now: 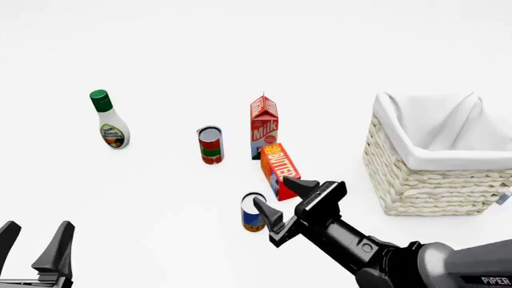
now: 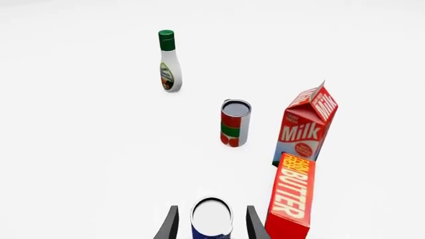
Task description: Pick the alphabet soup and place it in the basket.
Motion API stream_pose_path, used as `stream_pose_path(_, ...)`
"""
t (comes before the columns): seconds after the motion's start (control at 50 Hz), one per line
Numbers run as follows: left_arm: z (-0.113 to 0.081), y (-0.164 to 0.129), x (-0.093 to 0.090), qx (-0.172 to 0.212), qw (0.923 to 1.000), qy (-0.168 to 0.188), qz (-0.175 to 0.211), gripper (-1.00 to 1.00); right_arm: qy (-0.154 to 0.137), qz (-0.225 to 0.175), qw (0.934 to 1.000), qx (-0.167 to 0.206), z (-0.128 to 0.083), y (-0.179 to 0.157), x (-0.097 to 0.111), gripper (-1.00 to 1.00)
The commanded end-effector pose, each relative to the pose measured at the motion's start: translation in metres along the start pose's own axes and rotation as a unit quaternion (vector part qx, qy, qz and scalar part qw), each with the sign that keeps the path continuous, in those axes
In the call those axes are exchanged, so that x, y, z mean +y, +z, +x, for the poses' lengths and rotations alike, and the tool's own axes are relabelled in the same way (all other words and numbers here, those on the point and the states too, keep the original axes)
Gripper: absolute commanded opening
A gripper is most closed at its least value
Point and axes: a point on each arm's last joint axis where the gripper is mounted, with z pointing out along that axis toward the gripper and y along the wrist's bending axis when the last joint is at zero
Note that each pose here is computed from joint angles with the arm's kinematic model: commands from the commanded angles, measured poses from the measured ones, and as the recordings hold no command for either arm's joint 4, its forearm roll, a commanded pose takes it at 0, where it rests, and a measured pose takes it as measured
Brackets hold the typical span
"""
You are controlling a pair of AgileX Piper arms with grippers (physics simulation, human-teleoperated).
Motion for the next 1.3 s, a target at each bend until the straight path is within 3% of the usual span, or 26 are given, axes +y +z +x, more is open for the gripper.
stream_pose_path(0.02,0.000,0.000,0.000,0.000,1.0000,0.000,0.000,1.00,0.002,0.003,1.0000,0.008,0.008,0.006,-0.002,1.00)
stream_pose_path(1.3,0.000,0.000,0.000,0.000,1.0000,0.000,0.000,1.00,0.007,0.005,0.9992,0.040,0.042,0.035,-0.003,1.00)
